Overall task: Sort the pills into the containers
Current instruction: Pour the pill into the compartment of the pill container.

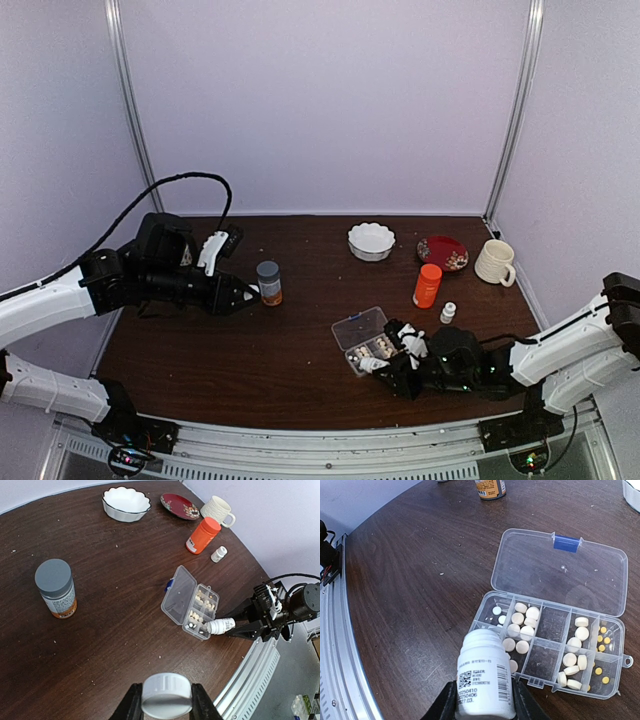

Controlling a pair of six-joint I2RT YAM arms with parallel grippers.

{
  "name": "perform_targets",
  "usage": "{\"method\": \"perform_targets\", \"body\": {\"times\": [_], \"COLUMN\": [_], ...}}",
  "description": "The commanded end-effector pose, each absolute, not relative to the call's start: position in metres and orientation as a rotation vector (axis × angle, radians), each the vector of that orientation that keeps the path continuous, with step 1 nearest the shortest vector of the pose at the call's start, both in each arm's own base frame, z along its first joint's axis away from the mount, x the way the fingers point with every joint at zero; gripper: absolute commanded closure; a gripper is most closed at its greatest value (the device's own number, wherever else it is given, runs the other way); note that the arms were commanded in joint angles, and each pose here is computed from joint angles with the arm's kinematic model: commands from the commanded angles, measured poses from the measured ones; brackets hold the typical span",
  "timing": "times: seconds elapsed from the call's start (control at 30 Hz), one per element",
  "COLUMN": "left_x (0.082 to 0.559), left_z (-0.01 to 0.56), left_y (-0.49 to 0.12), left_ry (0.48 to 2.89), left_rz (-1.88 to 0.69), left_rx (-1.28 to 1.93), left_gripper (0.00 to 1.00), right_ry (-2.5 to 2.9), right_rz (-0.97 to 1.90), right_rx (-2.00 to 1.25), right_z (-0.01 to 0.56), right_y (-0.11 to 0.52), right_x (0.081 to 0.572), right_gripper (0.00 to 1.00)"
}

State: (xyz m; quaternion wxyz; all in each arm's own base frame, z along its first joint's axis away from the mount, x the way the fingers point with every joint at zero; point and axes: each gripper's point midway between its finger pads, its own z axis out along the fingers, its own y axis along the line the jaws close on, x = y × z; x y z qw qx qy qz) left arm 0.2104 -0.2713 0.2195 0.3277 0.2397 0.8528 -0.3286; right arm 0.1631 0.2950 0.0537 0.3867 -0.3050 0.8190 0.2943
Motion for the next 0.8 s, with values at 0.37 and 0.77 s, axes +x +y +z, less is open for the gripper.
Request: {"method": "perform_targets", "body": {"times": [0.37,0.77], "left_x": [0.215,0.214], "left_z": [0.232,0.233], "left_y": [-0.278,-0.278], "left_ry": [2.181,2.182], "left_rz": [-0.895,-0.898], "left_rx": [0.639,0.637], "left_gripper": [1.00,1.00], "right_ry": [2.033,2.071], "right_rz": [0.804,0.764], "right_rx": [-0.761,-0.776], "right_z": [0.071,0.063], "right_y": [0.299,0.299], "right_x": [0.161,0.163], "right_gripper": [1.00,1.00]}}
